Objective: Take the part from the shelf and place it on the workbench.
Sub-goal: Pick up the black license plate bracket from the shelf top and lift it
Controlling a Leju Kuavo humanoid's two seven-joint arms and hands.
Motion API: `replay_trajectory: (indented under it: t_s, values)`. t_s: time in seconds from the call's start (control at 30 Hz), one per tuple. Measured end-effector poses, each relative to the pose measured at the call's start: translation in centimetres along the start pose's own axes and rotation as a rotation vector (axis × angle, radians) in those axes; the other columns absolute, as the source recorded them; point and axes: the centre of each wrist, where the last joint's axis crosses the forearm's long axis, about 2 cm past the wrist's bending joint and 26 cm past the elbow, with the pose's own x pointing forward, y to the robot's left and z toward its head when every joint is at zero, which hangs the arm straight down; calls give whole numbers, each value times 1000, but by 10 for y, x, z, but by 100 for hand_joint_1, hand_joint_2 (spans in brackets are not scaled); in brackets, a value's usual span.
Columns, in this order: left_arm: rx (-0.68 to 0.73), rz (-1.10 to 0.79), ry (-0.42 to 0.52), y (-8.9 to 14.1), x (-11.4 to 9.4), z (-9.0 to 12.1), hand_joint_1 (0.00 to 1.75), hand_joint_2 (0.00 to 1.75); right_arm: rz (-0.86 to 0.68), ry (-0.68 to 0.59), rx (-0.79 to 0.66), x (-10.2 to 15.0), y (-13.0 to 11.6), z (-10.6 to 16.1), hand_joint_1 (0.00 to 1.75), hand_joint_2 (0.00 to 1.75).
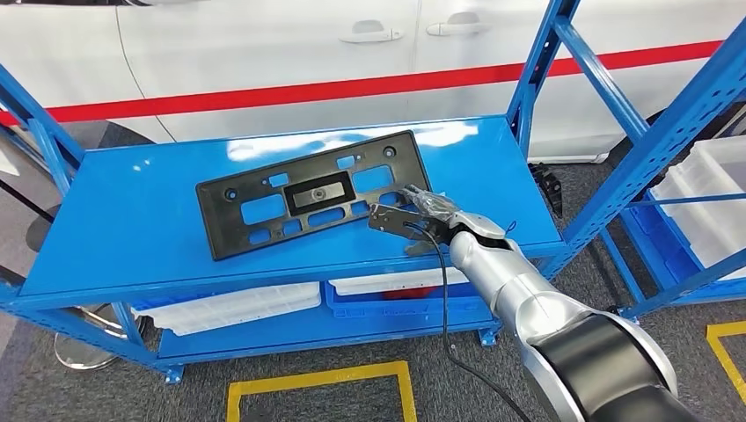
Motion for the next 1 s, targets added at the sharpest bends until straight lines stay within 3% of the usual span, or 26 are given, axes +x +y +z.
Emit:
replay_trajectory:
  t_s: [0.53, 0.67, 0.8, 1.0]
  values:
    - [-23, 7, -22, -1, 5, 0, 0, 0, -11, -14, -2, 6, -8, -2, 0, 175]
    - [-21, 21, -29, -1, 5, 0, 0, 0, 10, -40, -55, 8, -12, -3, 0, 0]
    - [-17, 34, -23, -1, 5, 0, 0, 0, 12, -136, -155, 15, -28, -5, 0, 175]
    - [-13, 37, -15, -2, 3, 0, 0, 0, -4, -222, -171, 31, -47, -8, 0, 175]
